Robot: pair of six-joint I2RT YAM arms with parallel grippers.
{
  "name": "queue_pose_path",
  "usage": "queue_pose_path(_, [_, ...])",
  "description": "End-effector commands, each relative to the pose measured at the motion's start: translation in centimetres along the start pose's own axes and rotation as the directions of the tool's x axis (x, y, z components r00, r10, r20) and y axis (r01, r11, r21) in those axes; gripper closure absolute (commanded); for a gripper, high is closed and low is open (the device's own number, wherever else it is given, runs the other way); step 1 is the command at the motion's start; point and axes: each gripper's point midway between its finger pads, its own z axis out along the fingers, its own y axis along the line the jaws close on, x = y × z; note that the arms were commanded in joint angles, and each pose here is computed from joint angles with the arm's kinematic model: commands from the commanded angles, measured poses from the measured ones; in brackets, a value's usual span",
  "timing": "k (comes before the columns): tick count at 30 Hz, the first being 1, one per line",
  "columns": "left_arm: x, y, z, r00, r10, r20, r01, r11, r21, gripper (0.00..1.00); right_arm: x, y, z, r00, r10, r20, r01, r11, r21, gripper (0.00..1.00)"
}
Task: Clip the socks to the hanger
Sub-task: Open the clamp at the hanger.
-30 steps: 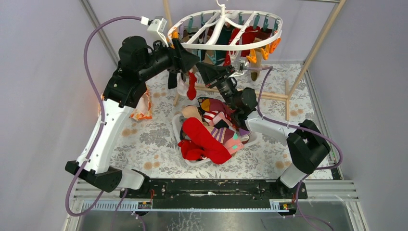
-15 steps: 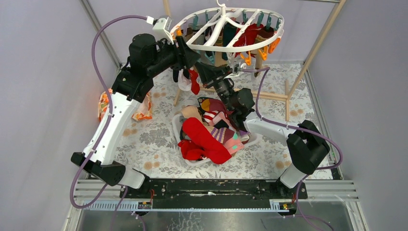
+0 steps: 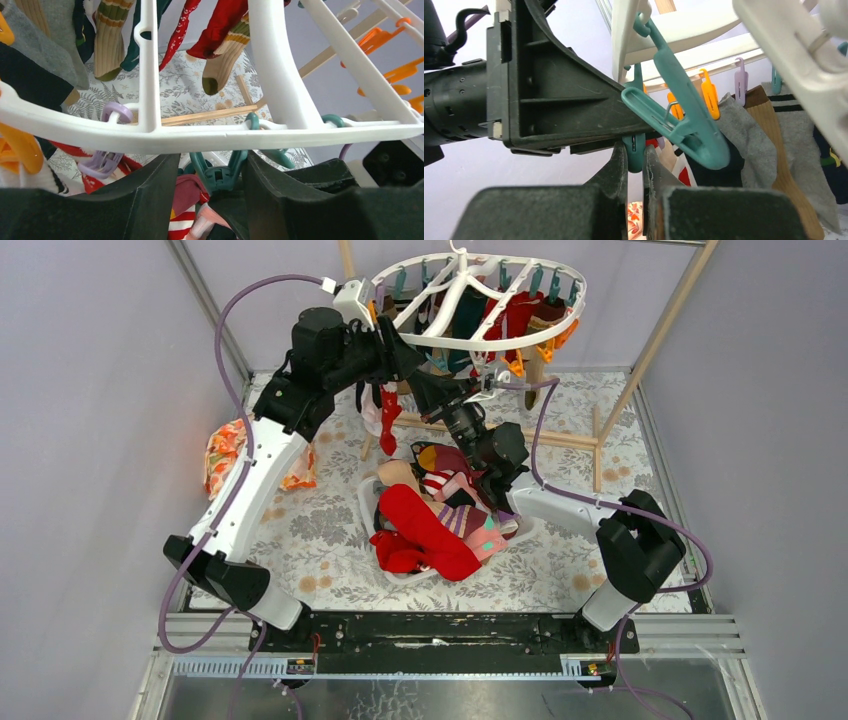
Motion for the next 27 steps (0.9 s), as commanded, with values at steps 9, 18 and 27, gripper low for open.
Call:
queue_pose_path(9, [-3.5, -1.3, 0.3, 0.993, -0.003, 0.115, -0.001, 0.999, 0.032, 0.53, -3.5, 2.1, 0.8, 0.998, -0.029, 0.063, 0.031, 0.999, -0.031, 1.00])
queue_pose_path(18, [-3.5, -0.8, 0.7, 0.992, 0.005, 0.125, -0.006, 1.000, 0.012, 0.80, -3.6, 2.2, 0.9, 0.998, -0.041, 0.047, 0.042, 0.999, -0.029, 0.79])
queue_pose_path(27, [-2.9, -1.4, 0.3, 0.995, 0.016, 0.099, -0.021, 0.999, 0.045, 0.98, -3.4, 0.9, -5.3, 0.999, -0.010, -0.048, 0.011, 0.999, 0.034, 0.00])
